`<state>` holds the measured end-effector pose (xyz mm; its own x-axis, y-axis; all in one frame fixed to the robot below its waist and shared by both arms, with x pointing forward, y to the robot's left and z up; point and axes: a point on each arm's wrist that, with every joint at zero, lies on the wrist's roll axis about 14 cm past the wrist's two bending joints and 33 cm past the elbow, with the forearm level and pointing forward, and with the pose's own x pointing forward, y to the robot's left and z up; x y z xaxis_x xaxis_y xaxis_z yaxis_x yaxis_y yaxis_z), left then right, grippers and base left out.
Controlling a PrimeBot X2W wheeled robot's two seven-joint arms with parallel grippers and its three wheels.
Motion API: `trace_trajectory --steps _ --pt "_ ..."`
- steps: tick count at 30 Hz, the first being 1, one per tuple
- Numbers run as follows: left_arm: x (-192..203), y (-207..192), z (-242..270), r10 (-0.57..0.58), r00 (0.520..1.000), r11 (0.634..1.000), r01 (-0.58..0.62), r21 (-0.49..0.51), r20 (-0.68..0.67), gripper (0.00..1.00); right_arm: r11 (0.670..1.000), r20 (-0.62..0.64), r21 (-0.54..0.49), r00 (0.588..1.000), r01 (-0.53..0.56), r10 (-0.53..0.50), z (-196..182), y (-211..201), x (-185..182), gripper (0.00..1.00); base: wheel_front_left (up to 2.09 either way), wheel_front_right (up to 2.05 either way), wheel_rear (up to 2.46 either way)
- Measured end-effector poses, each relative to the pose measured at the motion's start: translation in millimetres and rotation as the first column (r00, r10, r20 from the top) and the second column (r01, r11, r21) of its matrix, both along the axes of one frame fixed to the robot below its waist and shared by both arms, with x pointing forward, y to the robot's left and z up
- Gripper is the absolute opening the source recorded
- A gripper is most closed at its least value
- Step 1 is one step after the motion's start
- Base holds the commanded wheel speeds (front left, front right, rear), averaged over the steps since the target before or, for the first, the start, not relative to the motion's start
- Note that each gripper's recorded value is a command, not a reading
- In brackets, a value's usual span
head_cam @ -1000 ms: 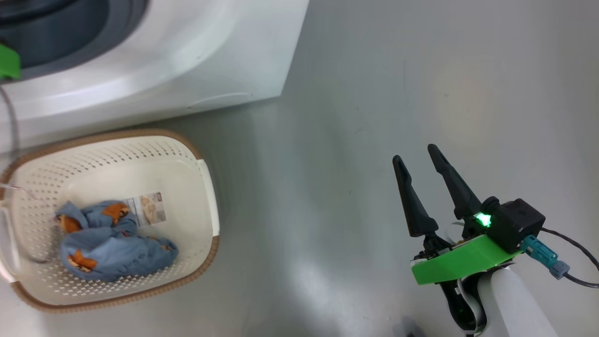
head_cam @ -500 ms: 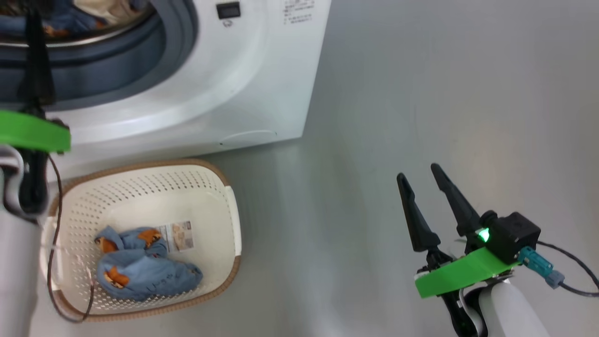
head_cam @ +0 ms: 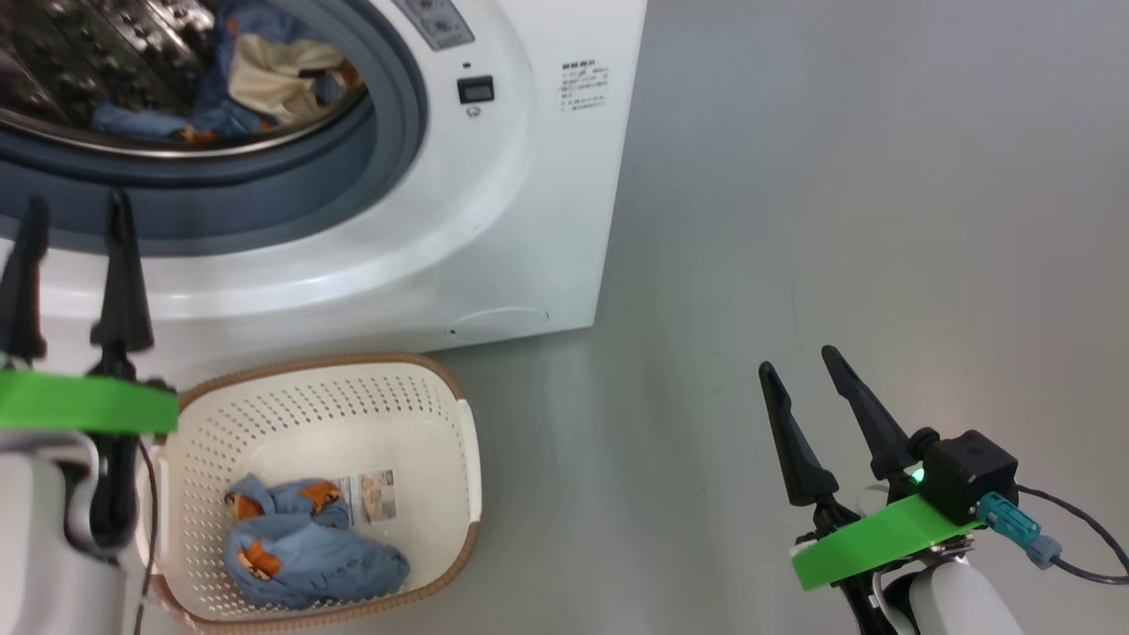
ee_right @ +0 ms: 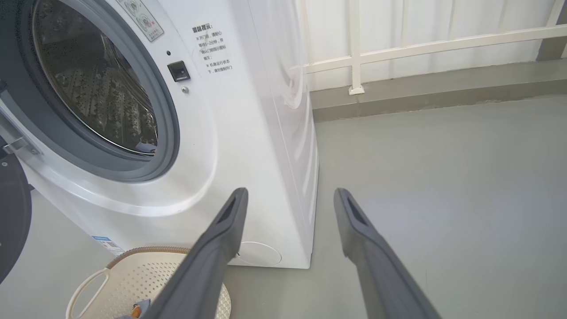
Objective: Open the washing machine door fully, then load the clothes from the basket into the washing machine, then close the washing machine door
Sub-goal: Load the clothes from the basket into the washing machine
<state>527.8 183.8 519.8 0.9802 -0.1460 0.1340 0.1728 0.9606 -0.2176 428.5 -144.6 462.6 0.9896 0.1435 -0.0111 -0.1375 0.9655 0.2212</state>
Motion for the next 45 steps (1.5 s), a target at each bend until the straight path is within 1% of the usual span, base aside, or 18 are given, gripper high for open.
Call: trace_trajectory --steps 9,12,21,28,37,41,45 --pt "-45 23 6 0.081 0.997 0.997 -0.081 -0.007 0.016 1.0 1.0 0.021 0.004 1.0 -0.002 0.002 12 2 -14 1.0 0.0 0.0 0.0" --pt "-60 31 4 0.104 0.995 0.995 -0.104 0.01 0.011 1.0 1.0 0.035 0.005 0.999 -0.006 0.005 17 3 -15 1.0 0.0 0.0 0.0" --pt "-106 52 -12 0.19 0.981 0.982 -0.189 0.023 -0.035 1.0 1.0 0.059 0.006 0.998 -0.017 0.016 27 7 -22 1.0 0.0 0.0 0.0" --pt "-136 58 -24 0.237 0.969 0.971 -0.236 0.025 -0.069 1.0 1.0 0.066 0.011 0.998 -0.014 0.013 31 6 -30 1.0 0.0 0.0 0.0" --pt "-155 63 -32 0.266 0.959 0.964 -0.262 0.052 -0.094 1.0 1.0 0.084 0.006 0.996 -0.015 0.014 37 6 -33 1.0 0.0 0.0 0.0" --pt "-170 60 -42 0.275 0.953 0.961 -0.271 0.048 -0.13 1.0 1.0 0.095 0.004 0.995 -0.014 0.014 42 6 -35 1.0 0.0 0.0 0.0" --pt "-178 58 -47 0.275 0.95 0.961 -0.27 0.058 -0.145 1.0 1.0 0.085 0.003 0.996 -0.015 0.014 38 6 -40 1.0 0.0 0.0 0.0"
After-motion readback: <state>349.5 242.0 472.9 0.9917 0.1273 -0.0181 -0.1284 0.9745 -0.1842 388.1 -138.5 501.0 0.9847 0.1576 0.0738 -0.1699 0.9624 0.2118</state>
